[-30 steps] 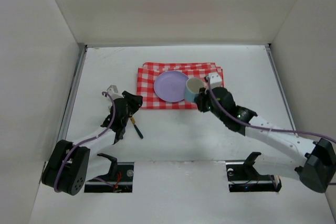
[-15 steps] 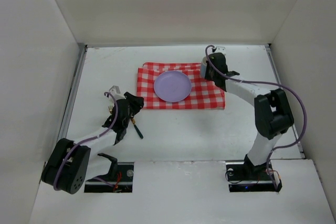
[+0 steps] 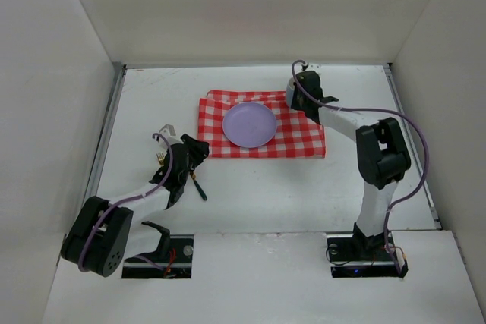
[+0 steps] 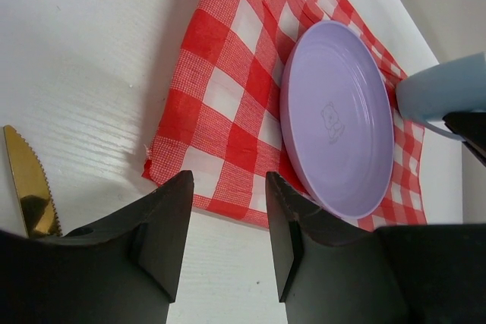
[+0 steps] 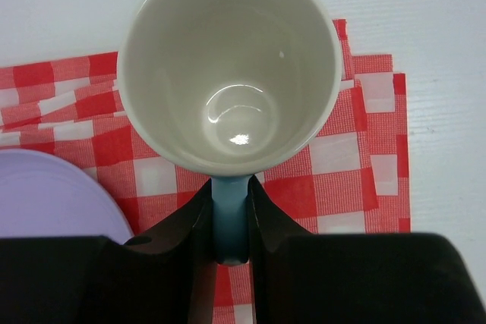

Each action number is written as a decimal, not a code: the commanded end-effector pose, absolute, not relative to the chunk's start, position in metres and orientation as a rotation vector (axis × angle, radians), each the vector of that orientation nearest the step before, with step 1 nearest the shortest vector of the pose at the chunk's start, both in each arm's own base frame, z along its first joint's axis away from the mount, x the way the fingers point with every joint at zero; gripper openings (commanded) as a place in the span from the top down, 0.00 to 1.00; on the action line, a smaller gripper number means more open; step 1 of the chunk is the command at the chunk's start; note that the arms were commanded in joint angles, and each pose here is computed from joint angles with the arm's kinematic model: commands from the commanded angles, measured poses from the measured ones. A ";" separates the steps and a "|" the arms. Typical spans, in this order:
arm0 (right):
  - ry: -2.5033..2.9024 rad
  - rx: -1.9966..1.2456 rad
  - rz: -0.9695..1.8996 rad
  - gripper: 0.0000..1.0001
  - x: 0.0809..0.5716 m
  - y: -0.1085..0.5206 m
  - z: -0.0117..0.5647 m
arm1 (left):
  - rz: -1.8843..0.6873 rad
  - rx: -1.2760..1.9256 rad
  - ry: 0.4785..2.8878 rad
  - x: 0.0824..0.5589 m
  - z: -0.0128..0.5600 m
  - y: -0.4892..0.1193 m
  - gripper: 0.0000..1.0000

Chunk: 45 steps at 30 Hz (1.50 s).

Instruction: Set the dinner table for one person

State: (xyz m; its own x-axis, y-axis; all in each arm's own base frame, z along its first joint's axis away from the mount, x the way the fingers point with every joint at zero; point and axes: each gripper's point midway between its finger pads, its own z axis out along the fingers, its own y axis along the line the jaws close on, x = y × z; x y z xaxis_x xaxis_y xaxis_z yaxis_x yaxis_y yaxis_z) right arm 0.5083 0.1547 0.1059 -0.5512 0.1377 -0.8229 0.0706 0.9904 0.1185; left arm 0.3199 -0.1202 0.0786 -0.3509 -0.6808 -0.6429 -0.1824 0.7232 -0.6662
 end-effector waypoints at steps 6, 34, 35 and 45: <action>1.997 0.181 0.093 0.57 0.536 0.156 0.141 | -0.602 -0.647 1.845 0.328 0.090 -0.120 0.59; 1.995 -0.517 0.794 0.71 0.225 0.443 0.149 | -0.343 -0.765 1.593 0.298 0.196 -0.050 0.87; 2.000 -0.547 0.782 0.65 0.221 0.454 0.142 | -0.338 -0.785 1.573 0.294 0.200 -0.043 0.85; 2.045 -0.638 0.693 0.51 0.215 0.500 0.097 | -0.250 -0.930 1.532 0.290 0.190 0.001 0.75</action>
